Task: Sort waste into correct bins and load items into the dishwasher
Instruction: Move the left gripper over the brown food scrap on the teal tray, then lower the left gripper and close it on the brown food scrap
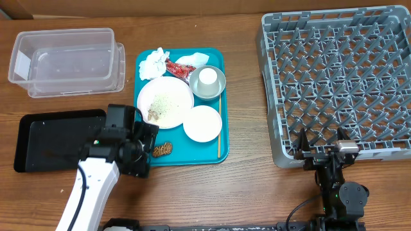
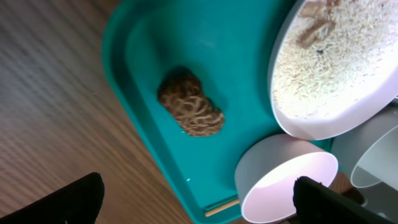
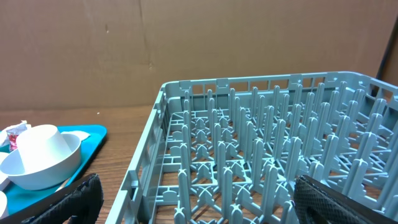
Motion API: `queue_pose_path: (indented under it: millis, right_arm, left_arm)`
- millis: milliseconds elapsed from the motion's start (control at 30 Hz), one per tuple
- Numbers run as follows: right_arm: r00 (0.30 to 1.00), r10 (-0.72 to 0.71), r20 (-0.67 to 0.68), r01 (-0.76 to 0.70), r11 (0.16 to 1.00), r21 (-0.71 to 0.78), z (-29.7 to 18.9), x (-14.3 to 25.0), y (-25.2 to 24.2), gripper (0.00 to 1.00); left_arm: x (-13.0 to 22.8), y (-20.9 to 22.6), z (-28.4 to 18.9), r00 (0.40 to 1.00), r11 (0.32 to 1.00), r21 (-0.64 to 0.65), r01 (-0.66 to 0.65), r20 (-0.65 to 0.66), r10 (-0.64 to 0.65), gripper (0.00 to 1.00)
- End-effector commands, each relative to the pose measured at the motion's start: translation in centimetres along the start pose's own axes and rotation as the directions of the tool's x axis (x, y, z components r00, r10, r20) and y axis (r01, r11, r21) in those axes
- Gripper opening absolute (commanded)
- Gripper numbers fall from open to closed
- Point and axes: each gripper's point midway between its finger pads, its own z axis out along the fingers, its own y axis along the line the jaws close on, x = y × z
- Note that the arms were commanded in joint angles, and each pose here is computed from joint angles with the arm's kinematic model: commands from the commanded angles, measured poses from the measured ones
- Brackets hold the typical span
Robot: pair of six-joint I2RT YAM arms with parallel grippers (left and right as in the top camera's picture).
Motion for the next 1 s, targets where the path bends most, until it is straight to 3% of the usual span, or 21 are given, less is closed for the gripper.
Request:
queue_pose_path:
  millis: [0,433,967]
  right_arm:
    - [1.0,-0.004,0.008,0.004,1.0,0.001,0.0,0.1,0.0,1.0]
    - [1.0,-0.004,0.008,0.004,1.0,0.001,0.0,0.1,0.0,1.0]
    - [1.0,-0.004,0.008,0.004,1.0,0.001,0.0,0.1,0.0,1.0]
  left_arm:
    - [1.0,-1.1,0.7,0.997,0.999,0.006,0.032,-0.066,-0.032,1.0]
    - [0.5,0.4,5.6,0.984,0.974,-0.172,0.15,-0.073,-0.165,0.99]
    - [-0.7,-0.5,6.8,0.986,0.975,-0.145,0.166,-0.009,-0.169,0.91]
